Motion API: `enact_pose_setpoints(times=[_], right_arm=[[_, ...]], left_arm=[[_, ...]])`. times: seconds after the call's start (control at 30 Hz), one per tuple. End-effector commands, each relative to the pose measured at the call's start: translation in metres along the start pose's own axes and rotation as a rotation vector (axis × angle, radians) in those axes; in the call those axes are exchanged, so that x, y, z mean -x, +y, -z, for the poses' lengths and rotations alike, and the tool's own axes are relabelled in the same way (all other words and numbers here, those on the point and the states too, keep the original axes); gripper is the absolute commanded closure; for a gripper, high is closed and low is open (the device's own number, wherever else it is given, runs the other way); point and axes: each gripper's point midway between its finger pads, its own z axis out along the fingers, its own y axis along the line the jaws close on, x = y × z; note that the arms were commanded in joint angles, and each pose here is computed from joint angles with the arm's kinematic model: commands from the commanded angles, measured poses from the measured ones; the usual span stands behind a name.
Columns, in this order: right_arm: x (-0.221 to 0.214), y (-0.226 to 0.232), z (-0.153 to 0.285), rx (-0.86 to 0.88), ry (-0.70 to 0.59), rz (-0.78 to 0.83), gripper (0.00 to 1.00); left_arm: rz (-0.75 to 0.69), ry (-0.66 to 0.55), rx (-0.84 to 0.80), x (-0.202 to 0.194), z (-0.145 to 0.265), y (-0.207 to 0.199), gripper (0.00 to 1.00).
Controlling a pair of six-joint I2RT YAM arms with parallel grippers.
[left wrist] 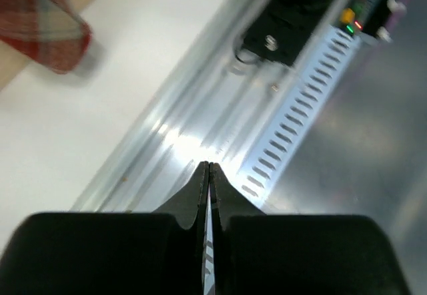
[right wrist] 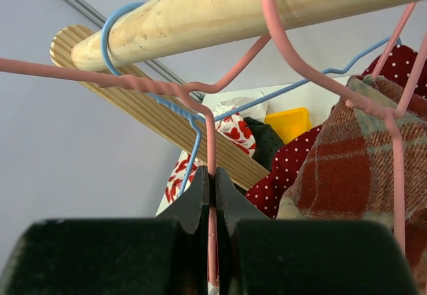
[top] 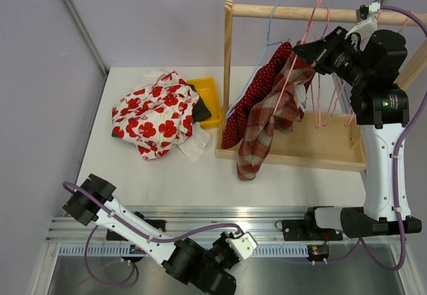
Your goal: Remove the skirt from the hanger
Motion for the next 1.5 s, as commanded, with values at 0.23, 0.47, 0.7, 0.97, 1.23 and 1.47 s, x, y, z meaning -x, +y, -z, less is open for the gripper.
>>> enact_pose_setpoints(times=[0.23, 0.47, 0.7, 0.97, 1.23, 1.47], right_arm=[[-0.002, 0.046, 0.066, 0.101, -0.069, 0.019, 1.0], [-0.016, 0.07, 0.104, 0.159, -0.053, -0.021, 1.0], [-0.019, 0.09, 0.122, 0.22, -0.044, -0.062, 1.0], [-0.018, 0.093, 0.13, 0.211, -0.046, -0.039, 1.0], [0.018, 0.105, 0.116, 0.212, -0.101, 0.026, 1.0], [0.032, 0.105, 0.098, 0.214, -0.101, 0.024, 1.0]], left_arm=[[0.008, -0.334, 0.078, 0.128, 0.027, 0.032, 0.01], [-0.004, -0.493, -0.057, 0.199, 0.009, 0.054, 0.01], [0.023, -0.565, -0.023, 0.242, -0.034, 0.081, 0.31], [0.114, -0.519, -0.094, 0.224, -0.066, 0.086, 1.0], [0.154, -0.26, -0.148, 0.065, -0.033, 0.037, 1.0], [0.193, -0.135, -0.127, 0.003, 0.018, 0.002, 1.0]])
